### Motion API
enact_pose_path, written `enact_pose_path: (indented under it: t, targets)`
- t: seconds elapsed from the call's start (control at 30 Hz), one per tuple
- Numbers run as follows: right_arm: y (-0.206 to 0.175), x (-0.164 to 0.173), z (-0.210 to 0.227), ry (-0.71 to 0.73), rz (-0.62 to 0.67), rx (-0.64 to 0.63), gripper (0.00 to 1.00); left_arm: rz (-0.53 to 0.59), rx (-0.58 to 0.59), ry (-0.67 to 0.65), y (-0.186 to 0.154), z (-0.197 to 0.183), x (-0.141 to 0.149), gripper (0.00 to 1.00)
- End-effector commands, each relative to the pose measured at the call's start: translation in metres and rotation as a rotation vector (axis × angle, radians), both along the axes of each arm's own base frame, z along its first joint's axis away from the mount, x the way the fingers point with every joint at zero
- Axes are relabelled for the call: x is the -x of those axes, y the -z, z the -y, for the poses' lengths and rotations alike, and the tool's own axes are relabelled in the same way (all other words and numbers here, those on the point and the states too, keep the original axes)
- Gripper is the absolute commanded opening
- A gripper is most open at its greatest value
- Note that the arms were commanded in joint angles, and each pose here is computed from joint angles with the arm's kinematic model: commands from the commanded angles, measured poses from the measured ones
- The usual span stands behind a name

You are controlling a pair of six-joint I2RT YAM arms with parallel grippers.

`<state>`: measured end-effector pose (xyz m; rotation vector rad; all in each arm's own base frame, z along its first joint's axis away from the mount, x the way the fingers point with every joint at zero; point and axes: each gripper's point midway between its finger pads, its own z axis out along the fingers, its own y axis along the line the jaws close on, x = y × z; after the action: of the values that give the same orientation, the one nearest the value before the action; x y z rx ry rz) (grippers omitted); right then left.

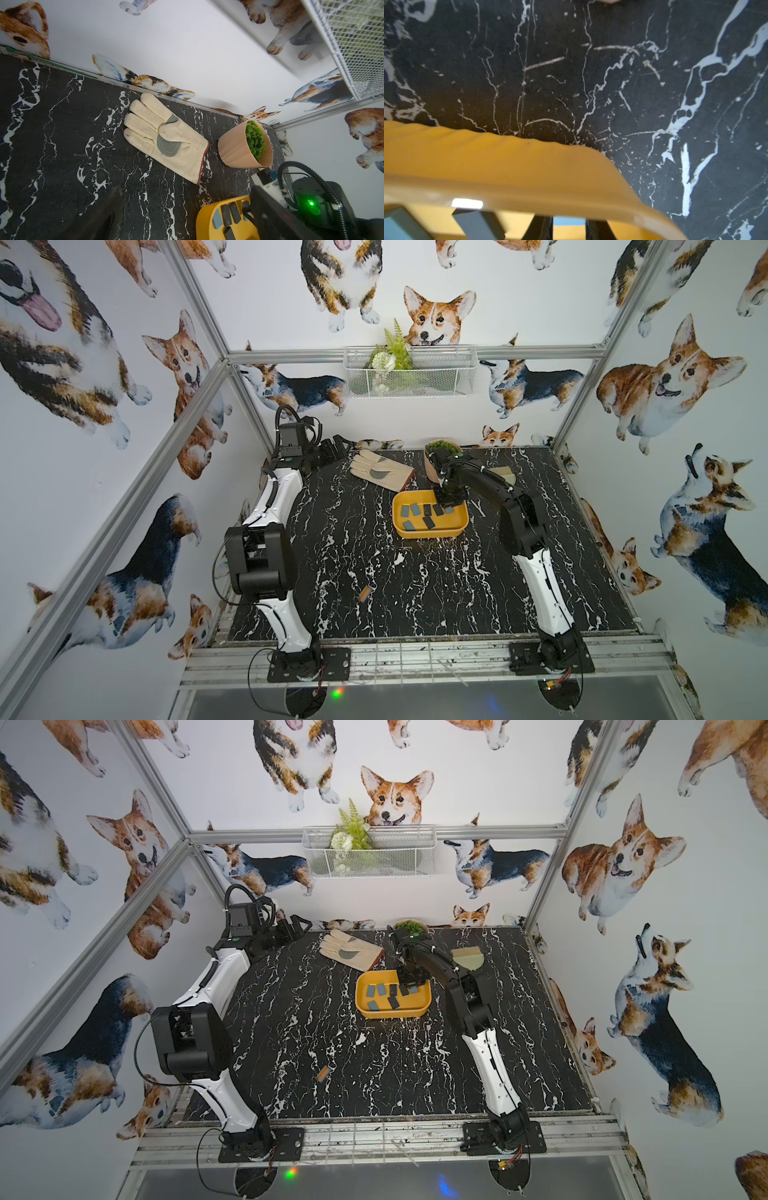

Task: Put the eraser in the storage box
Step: Place the eraser in the storage box.

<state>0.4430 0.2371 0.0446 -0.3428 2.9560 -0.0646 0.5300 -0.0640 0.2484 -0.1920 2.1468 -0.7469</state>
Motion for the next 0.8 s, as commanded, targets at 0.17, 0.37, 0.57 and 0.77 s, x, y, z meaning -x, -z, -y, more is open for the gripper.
enact_pose_path:
  t: [0.17, 0.37, 0.57, 0.77]
  targets:
    - [-0.002, 0.001, 0.004, -0.002, -0.004, 0.017, 0.33, 0.009, -0.006, 0.015, -0.003, 0.001, 0.001, 0.98]
    - [-0.002, 0.002, 0.005, -0.001, -0.006, 0.021, 0.47, 0.01, -0.01, 0.013, -0.003, 0.0, 0.004, 0.98]
    - [-0.033, -0.002, -0.004, -0.011, 0.068, -0.02, 0.53, 0.013, -0.007, 0.014, -0.007, 0.0, 0.006, 0.98]
    - [-0.104, 0.023, -0.038, -0.115, 0.202, -0.094, 0.67, 0.026, -0.013, 0.011, -0.016, -0.001, 0.012, 0.98]
